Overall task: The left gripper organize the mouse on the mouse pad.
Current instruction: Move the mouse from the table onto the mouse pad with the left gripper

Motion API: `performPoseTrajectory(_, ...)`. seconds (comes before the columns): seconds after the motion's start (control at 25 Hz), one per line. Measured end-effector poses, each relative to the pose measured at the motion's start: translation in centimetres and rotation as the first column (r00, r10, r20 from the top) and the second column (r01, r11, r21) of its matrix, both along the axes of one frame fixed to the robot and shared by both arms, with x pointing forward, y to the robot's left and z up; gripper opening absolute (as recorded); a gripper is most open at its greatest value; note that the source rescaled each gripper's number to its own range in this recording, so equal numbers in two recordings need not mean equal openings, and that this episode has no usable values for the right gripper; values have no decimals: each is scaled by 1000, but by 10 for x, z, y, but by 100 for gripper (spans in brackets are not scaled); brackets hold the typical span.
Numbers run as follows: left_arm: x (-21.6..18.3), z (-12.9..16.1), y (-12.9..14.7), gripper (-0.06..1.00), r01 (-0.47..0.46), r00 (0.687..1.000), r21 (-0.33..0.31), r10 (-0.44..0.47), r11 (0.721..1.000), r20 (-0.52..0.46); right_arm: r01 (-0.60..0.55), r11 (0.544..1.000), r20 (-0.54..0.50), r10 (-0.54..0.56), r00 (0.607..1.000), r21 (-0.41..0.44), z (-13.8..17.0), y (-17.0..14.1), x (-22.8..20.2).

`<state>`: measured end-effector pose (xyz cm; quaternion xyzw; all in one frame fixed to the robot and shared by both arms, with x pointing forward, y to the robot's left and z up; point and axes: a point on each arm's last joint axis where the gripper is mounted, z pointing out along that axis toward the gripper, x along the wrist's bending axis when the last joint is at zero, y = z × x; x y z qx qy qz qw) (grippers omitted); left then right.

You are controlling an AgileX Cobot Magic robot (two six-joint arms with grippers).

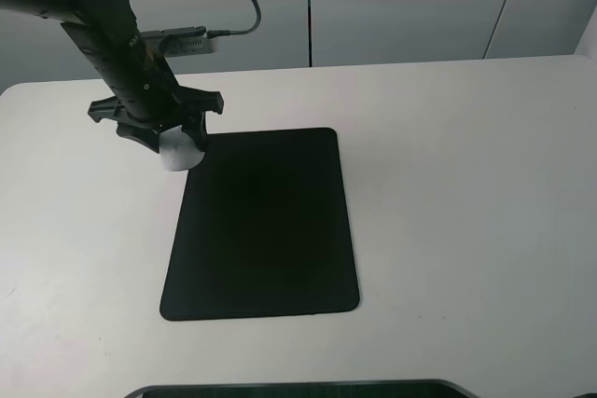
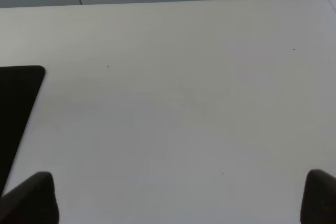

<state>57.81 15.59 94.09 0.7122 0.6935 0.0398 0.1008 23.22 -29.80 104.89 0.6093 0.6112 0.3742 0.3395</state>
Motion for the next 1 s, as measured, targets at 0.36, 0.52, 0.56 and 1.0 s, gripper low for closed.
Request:
performPoseTrajectory(0.36,6,-15,-48,2,66,994,2,-65,998,-83,0,1000,0,0,1000,0,0,0,0)
performPoseTrajectory(0.52,5,-24,-67,2,54,993,-1,-54,999,-104,0,1000,0,0,1000,0,0,0,0)
performPoseTrajectory(0.56,5,-25,-69,2,48,993,-2,-48,999,-105,0,1000,0,0,1000,0,0,0,0)
performPoseTrajectory(1.0,0,-45,-86,2,61,992,33,-57,998,-117,0,1000,0,0,1000,0,0,0,0)
